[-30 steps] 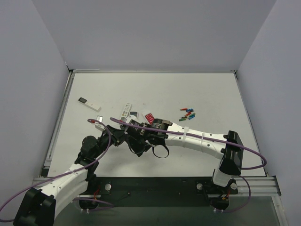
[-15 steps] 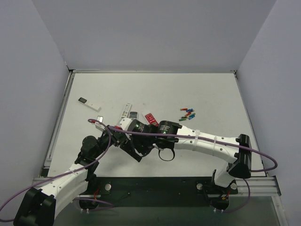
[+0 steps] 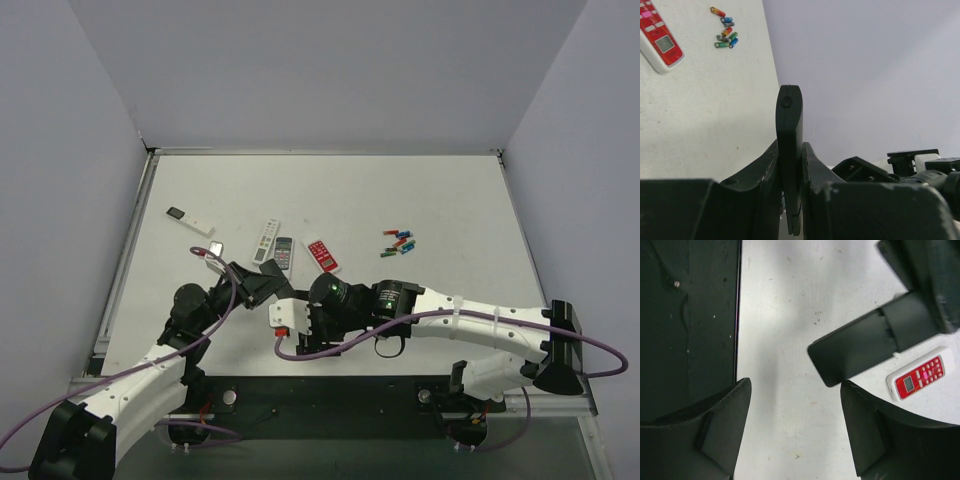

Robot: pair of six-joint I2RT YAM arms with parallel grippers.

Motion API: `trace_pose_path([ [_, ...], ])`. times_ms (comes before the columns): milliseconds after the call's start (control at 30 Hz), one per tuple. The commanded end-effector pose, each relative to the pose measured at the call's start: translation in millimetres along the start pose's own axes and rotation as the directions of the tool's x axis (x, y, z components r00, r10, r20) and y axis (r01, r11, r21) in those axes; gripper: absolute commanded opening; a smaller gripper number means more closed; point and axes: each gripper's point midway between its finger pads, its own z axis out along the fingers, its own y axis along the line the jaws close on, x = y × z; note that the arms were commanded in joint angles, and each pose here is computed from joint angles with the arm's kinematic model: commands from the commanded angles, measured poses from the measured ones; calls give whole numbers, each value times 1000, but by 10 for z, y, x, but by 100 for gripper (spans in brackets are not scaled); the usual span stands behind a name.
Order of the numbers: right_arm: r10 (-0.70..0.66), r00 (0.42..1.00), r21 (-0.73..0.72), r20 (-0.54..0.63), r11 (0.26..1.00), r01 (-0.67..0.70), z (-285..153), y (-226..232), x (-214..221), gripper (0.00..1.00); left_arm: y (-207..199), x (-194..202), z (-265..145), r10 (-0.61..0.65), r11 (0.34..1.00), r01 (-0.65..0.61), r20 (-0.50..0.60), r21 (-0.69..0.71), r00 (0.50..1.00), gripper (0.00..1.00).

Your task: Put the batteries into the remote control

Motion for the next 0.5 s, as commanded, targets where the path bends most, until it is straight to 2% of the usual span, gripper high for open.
trace_pose_path([
  [0,-217,960,-5,178,975,222,-49,-9,-263,66,-484,-18,43,33,993,-28,-39,118,999,0],
  [167,-235,950,7,205,971,238,-95,-67,-344,59,-544,-10,41,39,991,-32,-50,129,998,0],
  [467,-264,937,43,228,964,261,-196,-129,-443,58,-571,-5,53,42,991,-34,-60,132,997,0],
])
